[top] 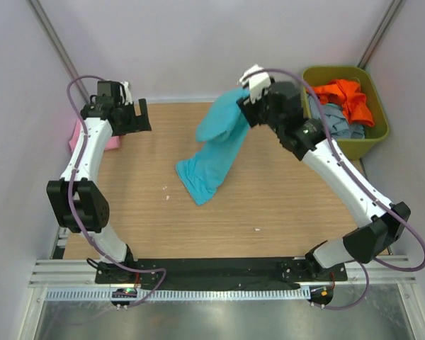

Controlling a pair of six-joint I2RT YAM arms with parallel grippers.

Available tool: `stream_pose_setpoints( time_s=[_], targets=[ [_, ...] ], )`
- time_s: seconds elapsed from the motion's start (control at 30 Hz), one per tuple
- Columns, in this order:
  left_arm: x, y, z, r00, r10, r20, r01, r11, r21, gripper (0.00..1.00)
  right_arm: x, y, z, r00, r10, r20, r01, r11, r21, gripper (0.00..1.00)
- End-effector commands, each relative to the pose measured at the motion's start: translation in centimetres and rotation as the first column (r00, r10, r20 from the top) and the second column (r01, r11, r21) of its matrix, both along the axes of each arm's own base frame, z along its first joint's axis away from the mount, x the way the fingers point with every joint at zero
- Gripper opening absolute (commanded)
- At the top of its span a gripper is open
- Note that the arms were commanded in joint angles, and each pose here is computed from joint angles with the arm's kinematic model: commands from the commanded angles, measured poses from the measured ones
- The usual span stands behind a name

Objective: Fold and stack the t-shirts
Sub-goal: Move the tshirt to the center of the board, then flatten the tshirt out

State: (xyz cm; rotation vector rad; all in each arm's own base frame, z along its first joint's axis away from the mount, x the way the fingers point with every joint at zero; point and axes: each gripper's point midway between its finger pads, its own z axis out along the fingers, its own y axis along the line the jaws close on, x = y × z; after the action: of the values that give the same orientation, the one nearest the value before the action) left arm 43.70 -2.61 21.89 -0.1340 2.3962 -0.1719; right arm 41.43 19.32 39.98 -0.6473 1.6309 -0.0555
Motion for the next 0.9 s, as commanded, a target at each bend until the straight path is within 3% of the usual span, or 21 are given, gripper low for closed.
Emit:
stream_pose_setpoints(
  time_s=[0.0, 0.17, 0.33, 0.47, 0.57, 0.8, 0.87],
  targets=[
    [-1.6, -3.2, 0.6, 0.993, -0.112, -0.029, 0.107, 0.985, -0.138, 0.97, -4.0, -1.2, -11.8, 0.945, -0.041, -0.326, 0.045, 0.999, 0.003, 0.70],
    [-4.0, -6.5, -1.7, 0.959, -0.262, -0.111, 0.225, 0.937, -0.267, 0.95, -7.6, -1.2, -15.6, 0.888, 0.020, -0.460, 0.007, 0.998, 0.057, 0.72],
    [-5.7, -6.5, -4.7, 0.927, -0.316, -0.204, 0.262, 0.932, -0.252, 1.00, -6.9, 3.3, -14.3, 0.851, 0.265, -0.453, -0.259, 0.963, 0.077, 0.70],
    [-5.4, -6.2, -5.5, 0.929, -0.310, -0.202, 0.262, 0.937, -0.232, 0.99, -3.7, 6.3, -14.8, 0.839, 0.300, -0.454, -0.288, 0.953, 0.097, 0.66],
    [-5.1, -6.3, -7.0, 0.930, -0.297, -0.215, 0.245, 0.940, -0.239, 0.93, -1.6, 8.2, -14.4, 0.834, 0.316, -0.453, -0.295, 0.948, 0.118, 0.65],
    [-4.9, -6.4, -8.6, 0.921, -0.301, -0.247, 0.213, 0.920, -0.328, 0.87, 3.7, 11.5, -22.7, 0.782, 0.277, -0.558, -0.263, 0.959, 0.108, 0.63],
    [-4.7, -5.2, -8.7, 0.926, -0.273, -0.259, 0.173, 0.920, -0.352, 0.87, 4.9, 12.6, -22.9, 0.782, 0.293, -0.550, -0.276, 0.954, 0.116, 0.62]
  ],
)
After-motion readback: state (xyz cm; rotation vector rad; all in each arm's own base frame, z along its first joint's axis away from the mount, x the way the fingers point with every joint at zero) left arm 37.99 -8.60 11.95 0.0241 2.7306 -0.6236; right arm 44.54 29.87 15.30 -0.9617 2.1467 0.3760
